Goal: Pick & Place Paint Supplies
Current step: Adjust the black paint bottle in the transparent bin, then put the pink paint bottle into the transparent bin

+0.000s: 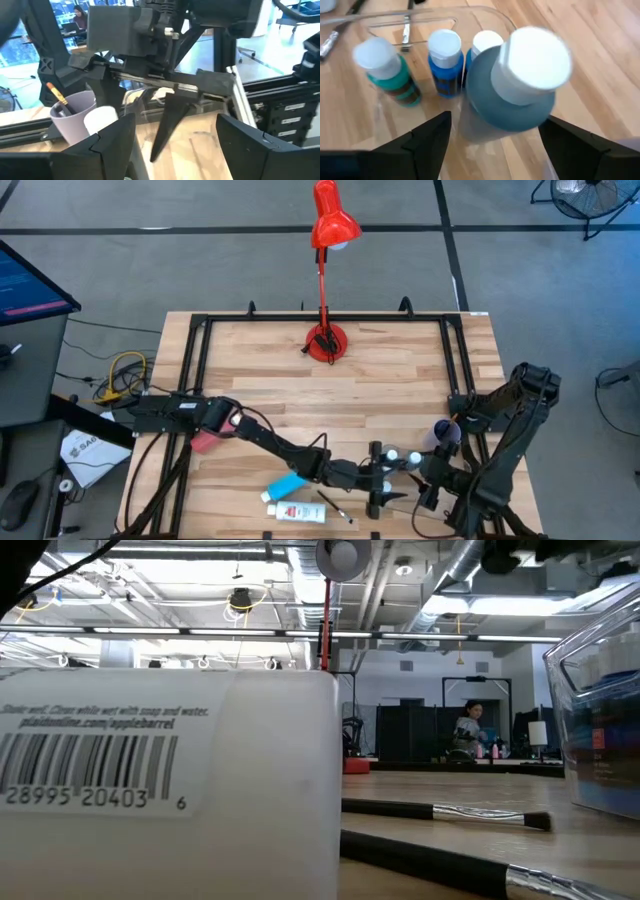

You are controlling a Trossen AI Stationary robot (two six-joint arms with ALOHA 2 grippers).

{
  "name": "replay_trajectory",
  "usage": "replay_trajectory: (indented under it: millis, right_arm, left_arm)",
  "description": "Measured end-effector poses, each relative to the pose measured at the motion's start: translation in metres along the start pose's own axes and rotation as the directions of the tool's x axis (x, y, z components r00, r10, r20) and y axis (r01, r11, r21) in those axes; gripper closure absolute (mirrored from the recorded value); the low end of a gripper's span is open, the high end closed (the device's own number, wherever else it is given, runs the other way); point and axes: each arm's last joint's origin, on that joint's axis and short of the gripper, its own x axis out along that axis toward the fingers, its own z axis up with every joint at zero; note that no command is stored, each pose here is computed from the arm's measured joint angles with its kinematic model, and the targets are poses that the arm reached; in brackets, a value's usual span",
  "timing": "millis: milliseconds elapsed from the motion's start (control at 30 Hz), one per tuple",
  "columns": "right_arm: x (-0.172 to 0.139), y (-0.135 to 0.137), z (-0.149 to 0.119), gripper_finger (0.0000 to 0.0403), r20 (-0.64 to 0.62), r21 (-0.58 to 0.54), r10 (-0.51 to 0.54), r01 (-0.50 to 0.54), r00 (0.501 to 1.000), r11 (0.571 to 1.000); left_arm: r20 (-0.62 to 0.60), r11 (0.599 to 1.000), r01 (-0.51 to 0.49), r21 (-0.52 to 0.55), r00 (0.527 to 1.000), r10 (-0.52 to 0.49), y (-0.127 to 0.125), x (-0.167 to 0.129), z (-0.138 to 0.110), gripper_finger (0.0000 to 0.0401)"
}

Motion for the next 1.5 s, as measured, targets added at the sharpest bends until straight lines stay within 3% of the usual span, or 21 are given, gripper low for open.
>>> replay_trajectory:
  millis: [300,633,733,833,1000,1133,1333,1400,1500]
  right_arm:
    - [-0.034,0.008,0.012,0.0112,-0.028,-0.003,0.064,-0.064,0.998,0.998]
    - [-0.076,0.020,0.029,0.0112,-0.015,-0.072,0.217,-0.217,0.976,0.974]
    - [-0.084,0.026,0.033,0.0112,0.081,-0.174,0.282,-0.265,0.956,0.949]
    - [-0.086,0.028,0.037,0.0112,0.184,-0.234,0.282,-0.237,0.942,0.943]
    - [-0.075,0.028,0.050,0.0112,0.207,-0.164,0.236,-0.205,0.949,0.965]
    - [-0.068,0.031,0.060,0.0112,0.216,-0.200,0.232,-0.189,0.948,0.961]
    - [-0.065,0.039,0.069,0.0112,0.239,-0.286,0.270,-0.198,0.933,0.938]
    - [-0.064,0.040,0.071,0.0112,0.243,-0.293,0.277,-0.202,0.929,0.934]
    - [-0.065,0.040,0.071,0.0112,0.245,-0.302,0.278,-0.200,0.929,0.932]
  left_arm:
    - [-0.042,1.000,0.007,0.018,0.999,-0.006,0.005,-0.027,0.024,0.0151]
    - [-0.159,0.996,0.010,-0.092,0.987,-0.024,0.034,-0.107,0.049,0.0151]
    - [-0.198,0.983,-0.007,-0.184,0.980,-0.030,0.044,-0.140,0.048,0.0151]
    - [-0.227,0.965,-0.018,-0.263,0.973,-0.044,0.050,-0.169,0.038,0.0151]
    - [-0.347,0.936,-0.082,-0.341,0.937,-0.044,0.044,-0.204,0.008,0.0151]
    - [-0.504,0.914,-0.202,-0.351,0.863,-0.003,0.038,-0.223,-0.009,0.0151]
    - [-0.689,0.880,-0.403,-0.251,0.713,0.130,0.052,-0.249,-0.019,0.0151]
    - [-0.758,0.845,-0.485,-0.224,0.632,0.162,0.063,-0.259,-0.022,0.0151]
    - [-0.863,0.788,-0.594,-0.162,0.472,0.179,0.080,-0.276,-0.025,0.0151]
